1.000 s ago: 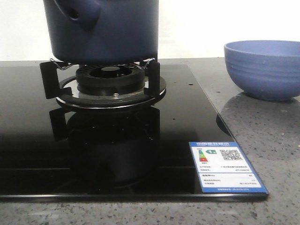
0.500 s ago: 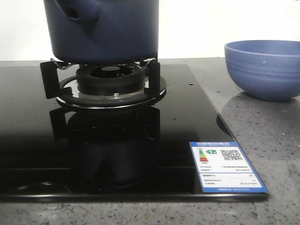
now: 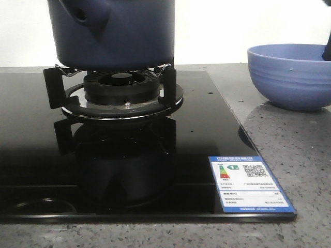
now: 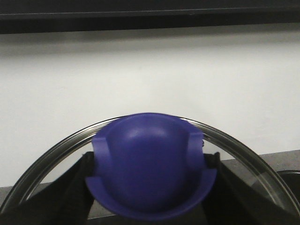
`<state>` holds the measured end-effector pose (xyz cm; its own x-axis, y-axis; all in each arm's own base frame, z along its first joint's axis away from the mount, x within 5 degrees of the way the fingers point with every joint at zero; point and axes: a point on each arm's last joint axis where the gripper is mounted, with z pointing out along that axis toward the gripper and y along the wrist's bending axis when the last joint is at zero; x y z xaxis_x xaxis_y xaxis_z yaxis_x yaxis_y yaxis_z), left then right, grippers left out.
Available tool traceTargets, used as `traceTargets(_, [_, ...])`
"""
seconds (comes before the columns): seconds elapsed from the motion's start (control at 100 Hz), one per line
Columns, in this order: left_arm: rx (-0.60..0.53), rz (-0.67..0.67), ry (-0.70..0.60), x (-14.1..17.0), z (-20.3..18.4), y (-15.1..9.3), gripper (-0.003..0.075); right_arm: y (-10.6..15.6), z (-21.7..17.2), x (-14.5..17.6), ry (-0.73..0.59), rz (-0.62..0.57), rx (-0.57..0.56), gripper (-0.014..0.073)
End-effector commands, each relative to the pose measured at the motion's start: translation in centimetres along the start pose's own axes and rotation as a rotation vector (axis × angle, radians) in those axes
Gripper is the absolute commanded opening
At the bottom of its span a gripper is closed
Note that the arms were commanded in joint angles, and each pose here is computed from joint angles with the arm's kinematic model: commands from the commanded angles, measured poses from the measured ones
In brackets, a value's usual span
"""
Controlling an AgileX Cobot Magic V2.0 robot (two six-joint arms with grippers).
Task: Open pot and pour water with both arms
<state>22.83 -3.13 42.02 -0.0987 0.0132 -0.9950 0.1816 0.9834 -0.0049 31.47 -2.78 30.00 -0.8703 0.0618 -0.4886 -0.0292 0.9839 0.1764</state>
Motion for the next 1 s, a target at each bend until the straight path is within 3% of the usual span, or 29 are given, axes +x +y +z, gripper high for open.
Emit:
traceTargets(0.0, [-0.035,-0.027,-0.153,-2.5,-1.2,0.3,0.0389,0.1,-1.5,-1.0,-0.08,-0.007,0.009,0.0372])
traceTargets(0.24, [-0.032,-0.045,-0.15,-2.4,-1.1,0.3,0.0389,-0.1,-0.5,-1.0,-0.051,-0.001,0.007,0.0027])
traceTargets(0.34, [-0.03,-0.046,-0.136,-2.2,-0.7,0.3,0.0389,-0.2,-0.2,-1.0,-0.037,0.002,0.005,-0.0067])
traceTargets(0.57, [-0.026,-0.046,-0.125,-2.1,-0.6,0.2,0.0389,0.3,-1.6,-1.9,-0.057,-0.005,-0.016,-0.0058])
traceTargets(0.99, [-0.026,-0.046,-0.125,-2.1,-0.6,0.2,0.0389,3.8,-10.5,-7.2,-0.177,-0.074,-0.126,-0.0048])
